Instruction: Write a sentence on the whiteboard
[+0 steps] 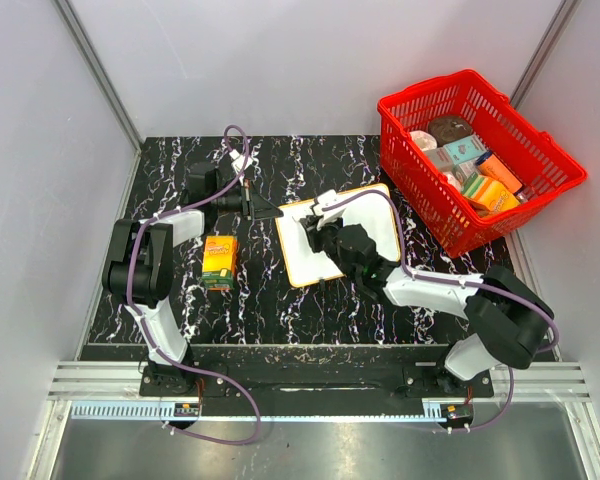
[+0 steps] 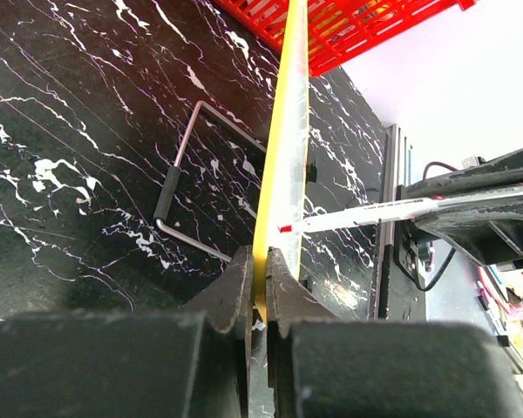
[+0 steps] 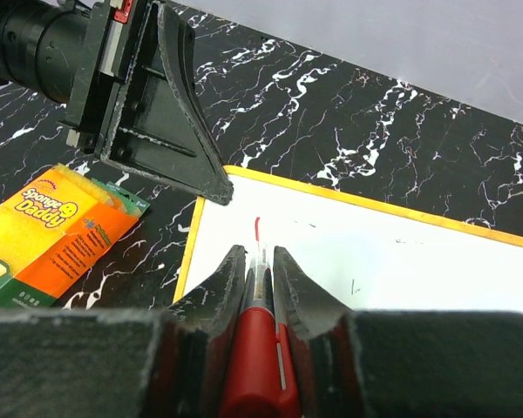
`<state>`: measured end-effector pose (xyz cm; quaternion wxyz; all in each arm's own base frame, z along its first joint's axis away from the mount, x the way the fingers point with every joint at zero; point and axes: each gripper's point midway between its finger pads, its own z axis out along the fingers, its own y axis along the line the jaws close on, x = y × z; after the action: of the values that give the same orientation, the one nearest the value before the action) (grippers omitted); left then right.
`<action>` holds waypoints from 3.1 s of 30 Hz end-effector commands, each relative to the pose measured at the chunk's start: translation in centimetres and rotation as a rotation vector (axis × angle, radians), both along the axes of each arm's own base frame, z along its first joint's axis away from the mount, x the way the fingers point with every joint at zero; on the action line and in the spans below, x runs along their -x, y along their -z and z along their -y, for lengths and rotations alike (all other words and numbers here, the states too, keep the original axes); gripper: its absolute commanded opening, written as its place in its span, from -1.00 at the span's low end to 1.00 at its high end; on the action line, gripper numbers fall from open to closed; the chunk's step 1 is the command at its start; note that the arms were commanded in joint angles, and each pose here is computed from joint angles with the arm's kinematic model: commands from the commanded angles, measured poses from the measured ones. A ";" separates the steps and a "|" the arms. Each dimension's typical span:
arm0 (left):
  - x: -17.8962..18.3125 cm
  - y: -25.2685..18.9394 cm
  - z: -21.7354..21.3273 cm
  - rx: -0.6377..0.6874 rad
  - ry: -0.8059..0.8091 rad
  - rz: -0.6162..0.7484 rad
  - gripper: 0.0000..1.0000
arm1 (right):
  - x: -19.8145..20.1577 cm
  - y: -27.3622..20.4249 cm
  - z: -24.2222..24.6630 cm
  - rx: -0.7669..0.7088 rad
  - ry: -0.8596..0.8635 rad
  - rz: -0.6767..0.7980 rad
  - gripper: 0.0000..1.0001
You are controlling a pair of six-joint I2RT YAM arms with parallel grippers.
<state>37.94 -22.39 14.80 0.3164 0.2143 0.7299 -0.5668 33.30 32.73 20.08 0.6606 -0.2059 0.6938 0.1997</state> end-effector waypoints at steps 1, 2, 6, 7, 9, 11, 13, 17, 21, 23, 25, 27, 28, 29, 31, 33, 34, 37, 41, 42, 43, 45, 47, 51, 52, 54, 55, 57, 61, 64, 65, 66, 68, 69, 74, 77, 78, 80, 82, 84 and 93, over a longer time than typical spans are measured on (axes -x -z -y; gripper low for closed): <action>0.5 -0.8 1.0 -0.003 0.065 0.107 -1.00 | 0.3 -1.8 0.6 -0.039 0.023 0.023 -1.00; 0.5 -0.8 1.0 -0.003 0.065 0.109 -1.00 | 0.4 -2.4 0.7 -0.052 0.021 0.031 -1.00; 0.5 -0.8 1.1 -0.005 0.066 0.107 -1.00 | 0.5 -4.1 1.0 -0.102 0.033 0.061 -1.00; 0.5 -0.8 1.1 -0.006 0.064 0.110 -1.00 | 0.4 -4.5 1.3 -0.113 0.047 0.071 -1.00; 0.5 -0.7 1.1 -0.007 0.065 0.107 -1.00 | 0.3 -4.9 1.3 -0.122 0.056 0.081 -1.00; 0.6 -0.7 1.1 -0.007 0.068 0.107 -1.00 | -0.2 -4.9 1.4 -0.118 0.078 0.082 -1.00; 0.6 -0.8 1.1 -0.008 0.067 0.110 -1.00 | -0.5 -4.7 1.4 -0.106 0.093 0.079 -1.00; 0.6 -0.7 1.2 -0.009 0.071 0.109 -1.00 | -1.2 -3.6 0.9 -0.085 0.107 0.059 -1.00; 0.7 -0.7 1.2 -0.010 0.073 0.111 -1.00 | -1.1 -3.0 0.4 -0.085 0.083 0.049 -1.00; 0.8 -0.7 1.3 -0.010 0.076 0.108 -1.00 | -1.2 -2.8 0.3 -0.079 0.083 0.041 -1.00; 0.7 -0.7 1.3 -0.012 0.073 0.110 -1.00 | -1.1 -2.4 0.2 -0.072 0.080 0.032 -1.00; 0.8 -0.7 1.3 -0.012 0.074 0.111 -1.00 | -1.1 -2.1 0.2 -0.070 0.080 0.023 -1.00; 0.8 -0.7 1.3 -0.011 0.075 0.111 -1.00 | -1.0 -2.0 0.1 -0.067 0.076 0.018 -1.00; 0.8 -0.7 1.3 -0.012 0.074 0.111 -1.00 | -1.0 -2.0 0.1 -0.066 0.073 0.015 -1.00; 0.8 -0.7 1.3 -0.012 0.075 0.111 -1.00 | -0.7 -1.8 0.1 -0.063 0.060 0.010 -1.00; 0.8 -0.7 1.2 -0.013 0.074 0.111 -1.00 | -0.5 -1.6 0.2 -0.054 0.053 0.005 -1.00; 0.8 -0.7 1.2 -0.013 0.074 0.111 -1.00 | -0.3 -1.6 0.1 -0.073 0.051 -0.011 -1.00; 0.7 -0.7 1.2 -0.013 0.073 0.110 -1.00 | -0.2 -1.4 0.2 -0.068 0.050 -0.022 -1.00; 0.8 -0.7 1.2 -0.014 0.073 0.110 -1.00 | 0.1 -1.0 0.4 -0.066 0.044 -0.037 -1.00; 0.7 -0.6 1.2 -0.015 0.072 0.110 -1.00 | 0.2 -1.0 0.3 -0.068 0.040 -0.040 -1.00; 0.7 -0.6 1.2 -0.016 0.070 0.109 -1.00 | 0.3 -0.9 0.3 -0.067 0.037 -0.044 -1.00; 0.7 -0.6 1.2 -0.017 0.071 0.109 -1.00 | 0.5 -0.8 0.4 -0.067 0.033 -0.048 -1.00; 0.8 -0.6 1.2 -0.016 0.072 0.108 -1.00 | 0.6 -0.6 0.5 -0.071 0.032 -0.056 -1.00; 0.8 -0.6 1.3 -0.020 0.071 0.110 -1.00 | 0.8 -0.2 0.7 -0.068 0.033 -0.071 -1.00; 0.8 -0.6 1.3 -0.020 0.071 0.109 -1.00 | 0.8 -0.1 0.8 -0.065 0.036 -0.071 -1.00; 0.7 -0.5 1.2 -0.022 0.070 0.110 -1.00 | 0.9 -0.1 0.9 -0.064 0.037 -0.074 -1.00; 0.8 -0.5 1.2 -0.022 0.070 0.109 -1.00 | 1.0 -0.2 0.9 -0.065 0.035 -0.073 -1.00; 0.7 -0.5 1.2 -0.023 0.069 0.109 -1.00 | 1.1 0.1 1.0 -0.058 0.031 -0.081 -1.00; 0.7 -0.5 1.2 -0.028 0.068 0.109 -1.00 | 1.4 0.3 1.1 -0.056 0.021 -0.091 -1.00; 0.7 -0.5 1.2 -0.030 0.069 0.110 -1.00 | 1.8 0.5 1.2 -0.058 0.016 -0.097 -1.00; 0.8 -0.4 1.2 -0.030 0.069 0.107 -1.00 | 1.8 0.4 1.3 -0.062 0.014 -0.097 -1.00; 0.7 -0.4 1.2 -0.031 0.068 0.107 -1.00 | 1.9 0.5 1.4 -0.059 0.014 -0.099 -1.00; 0.7 -0.4 1.3 -0.033 0.068 0.109 -1.00 | 1.9 0.2 1.4 -0.063 0.012 -0.092 -1.00; 0.7 -0.4 1.3 -0.033 0.069 0.109 -1.00 | 1.9 0.0 1.4 -0.068 0.012 -0.089 -1.00; 0.8 -0.3 1.3 -0.039 0.068 0.107 -1.00 | 2.2 -2.8 1.8 -0.136 0.009 -0.038 -1.00; 0.8 -0.3 1.4 -0.040 0.070 0.110 -1.00 | 2.0 -3.9 2.0 -0.150 0.026 -0.017 -1.00; 0.8 -0.3 1.4 -0.040 0.070 0.109 -1.00 | 1.7 -4.2 1.9 -0.149 0.033 -0.012 -1.00; 0.8 -0.2 1.3 -0.042 0.068 0.109 -1.00 | 1.3 -4.2 1.8 -0.141 0.045 -0.009 -1.00; 0.8 -0.3 1.3 -0.041 0.070 0.112 -1.00 | 0.9 -3.8 1.4 -0.126 0.049 -0.018 -1.00; 0.9 -0.4 1.4 -0.041 0.073 0.112 -1.00 | 0.5 -3.5 1.2 -0.122 0.062 -0.028 -1.00; 0.9 -0.2 1.4 -0.043 0.075 0.107 -1.00 | -0.2 -2.7 1.8 -0.096 0.112 -0.036 -1.00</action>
<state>37.44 -22.94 14.39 0.3057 0.2295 0.7343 -0.5609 32.67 30.78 20.79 0.6489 -0.1498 0.7177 0.2038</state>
